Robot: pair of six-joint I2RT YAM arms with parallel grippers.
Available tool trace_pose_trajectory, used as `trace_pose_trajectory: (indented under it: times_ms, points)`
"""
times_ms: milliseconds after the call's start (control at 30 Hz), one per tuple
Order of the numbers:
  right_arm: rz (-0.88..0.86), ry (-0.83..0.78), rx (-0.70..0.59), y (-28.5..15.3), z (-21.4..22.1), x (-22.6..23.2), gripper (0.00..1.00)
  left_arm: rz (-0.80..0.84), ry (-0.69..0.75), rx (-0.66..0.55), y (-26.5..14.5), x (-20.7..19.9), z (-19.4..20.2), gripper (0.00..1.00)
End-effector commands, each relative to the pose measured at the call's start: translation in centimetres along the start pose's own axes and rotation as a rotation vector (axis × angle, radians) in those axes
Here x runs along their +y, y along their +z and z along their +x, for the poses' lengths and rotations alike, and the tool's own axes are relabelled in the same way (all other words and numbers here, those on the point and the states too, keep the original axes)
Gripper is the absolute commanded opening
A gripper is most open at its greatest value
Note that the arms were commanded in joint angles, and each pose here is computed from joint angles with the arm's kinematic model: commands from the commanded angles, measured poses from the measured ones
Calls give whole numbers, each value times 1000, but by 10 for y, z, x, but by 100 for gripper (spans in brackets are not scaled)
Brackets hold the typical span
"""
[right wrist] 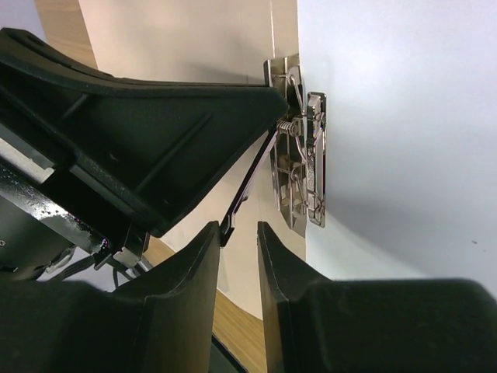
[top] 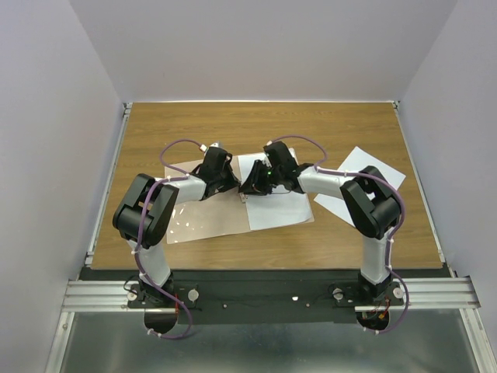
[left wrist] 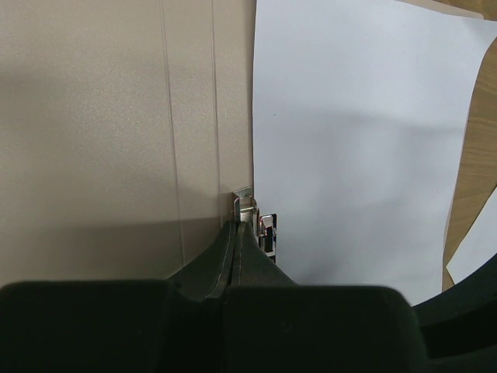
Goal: Put the files into the folder
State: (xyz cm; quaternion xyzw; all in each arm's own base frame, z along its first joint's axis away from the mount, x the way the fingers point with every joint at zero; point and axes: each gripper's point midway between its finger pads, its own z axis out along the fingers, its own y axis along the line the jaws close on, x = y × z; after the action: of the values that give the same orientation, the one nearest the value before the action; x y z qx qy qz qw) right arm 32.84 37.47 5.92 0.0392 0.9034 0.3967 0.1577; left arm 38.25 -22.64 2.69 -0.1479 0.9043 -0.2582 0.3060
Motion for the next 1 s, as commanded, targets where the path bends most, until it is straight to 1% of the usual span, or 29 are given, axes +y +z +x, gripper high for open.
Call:
trace_pose_trajectory:
  times_ms: [0, 167, 367, 433, 500, 533, 600, 633, 800, 967]
  points:
    - [50, -29, 103, 4, 34, -22, 33, -96, -3, 109, -1, 33, 36, 0]
    - [104, -38, 101, 1, 39, -36, 26, -100, -1, 107, -1, 34, 36, 0]
    - [118, -38, 151, 5, 52, -47, 20, -101, 14, 112, 2, 35, 36, 0]
    - [131, -40, 158, 5, 56, -52, 14, -107, 19, 110, 2, 36, 35, 0]
    - [155, -47, 164, 4, 60, -60, 13, -110, 25, 112, 2, 37, 36, 0]
    - [166, -49, 164, 4, 61, -64, 9, -111, 26, 113, 2, 38, 36, 0]
    - [182, -61, 183, 3, 66, -72, 5, -107, 32, 116, 3, 37, 36, 0]
    - [187, -66, 187, 3, 68, -74, 1, -107, 36, 121, 3, 38, 37, 0]
    - [258, -102, 195, 1, 71, -94, 1, -112, 58, 118, 4, 39, 36, 0]
    - [300, -149, 186, -2, 67, -102, 1, -115, 89, 116, 5, 41, 35, 0]
